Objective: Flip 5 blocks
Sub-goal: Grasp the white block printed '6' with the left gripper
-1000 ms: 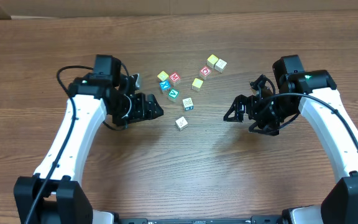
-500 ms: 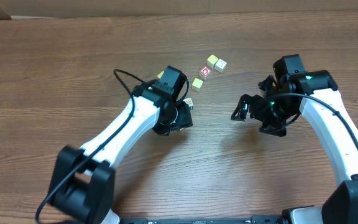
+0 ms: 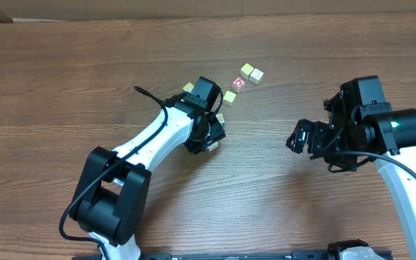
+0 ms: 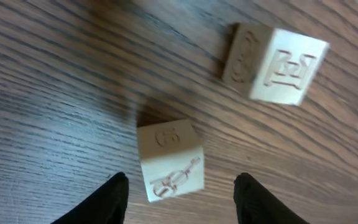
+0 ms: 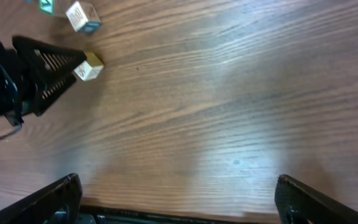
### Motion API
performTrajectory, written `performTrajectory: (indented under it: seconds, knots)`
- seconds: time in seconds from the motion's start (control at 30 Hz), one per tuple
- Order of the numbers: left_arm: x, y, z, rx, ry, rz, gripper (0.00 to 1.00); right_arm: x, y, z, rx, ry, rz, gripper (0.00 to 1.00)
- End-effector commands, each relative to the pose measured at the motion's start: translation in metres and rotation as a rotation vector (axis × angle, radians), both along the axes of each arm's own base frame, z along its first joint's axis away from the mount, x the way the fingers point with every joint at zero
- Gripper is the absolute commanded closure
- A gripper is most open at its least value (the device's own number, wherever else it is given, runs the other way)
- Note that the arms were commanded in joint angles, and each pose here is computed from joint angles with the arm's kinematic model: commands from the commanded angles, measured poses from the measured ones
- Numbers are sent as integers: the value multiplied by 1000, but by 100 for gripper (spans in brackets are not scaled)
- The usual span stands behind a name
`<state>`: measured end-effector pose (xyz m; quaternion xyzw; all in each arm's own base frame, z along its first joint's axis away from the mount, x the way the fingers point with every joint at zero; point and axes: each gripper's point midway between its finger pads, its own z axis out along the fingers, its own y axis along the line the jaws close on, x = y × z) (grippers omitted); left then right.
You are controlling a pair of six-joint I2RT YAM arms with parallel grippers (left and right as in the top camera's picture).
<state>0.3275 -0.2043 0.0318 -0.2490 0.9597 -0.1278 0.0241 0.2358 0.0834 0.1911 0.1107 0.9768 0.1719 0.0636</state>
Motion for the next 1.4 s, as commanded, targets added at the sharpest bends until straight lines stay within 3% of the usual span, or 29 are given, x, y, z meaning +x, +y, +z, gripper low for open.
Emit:
performTrajectory:
  seconds: [0.0, 0.37, 0.57, 0.6, 0.67, 0.73, 0.8, 1.03, 1.17, 1.23, 1.37]
  knots:
    - [7, 5, -6, 32, -1, 40, 53, 0, -2, 6, -20, -24, 17, 0]
    - [6, 9, -8, 56, -3, 26, 77, -8, -3, 4, -24, 12, 17, 0]
    - [4, 12, -9, 74, 4, 24, 79, -14, -4, 3, -27, 35, 17, 0]
    - [4, 13, -9, 76, 3, 20, 79, -14, -4, 3, -27, 38, 17, 0]
    - [3, 17, -10, 96, 4, 23, 66, -16, -4, 3, -29, 46, 17, 0]
    - [2, 18, -11, 105, 8, 23, 66, -18, -4, 2, -29, 53, 17, 0]
    - [1, 20, -11, 114, 10, 17, 59, -19, -5, 2, -30, 58, 17, 0]
    - [-7, 25, -20, 135, 36, 18, 59, -23, -5, 2, -31, 71, 17, 0]
    - [-11, 25, -30, 137, 69, 14, 66, -23, -5, 2, -32, 72, 17, 0]
    - [-14, 20, -38, 116, 97, 8, 86, -23, -5, 2, -31, 72, 17, 0]
    - [-11, 19, -34, 103, 87, 8, 94, -22, -5, 2, -32, 71, 17, 0]
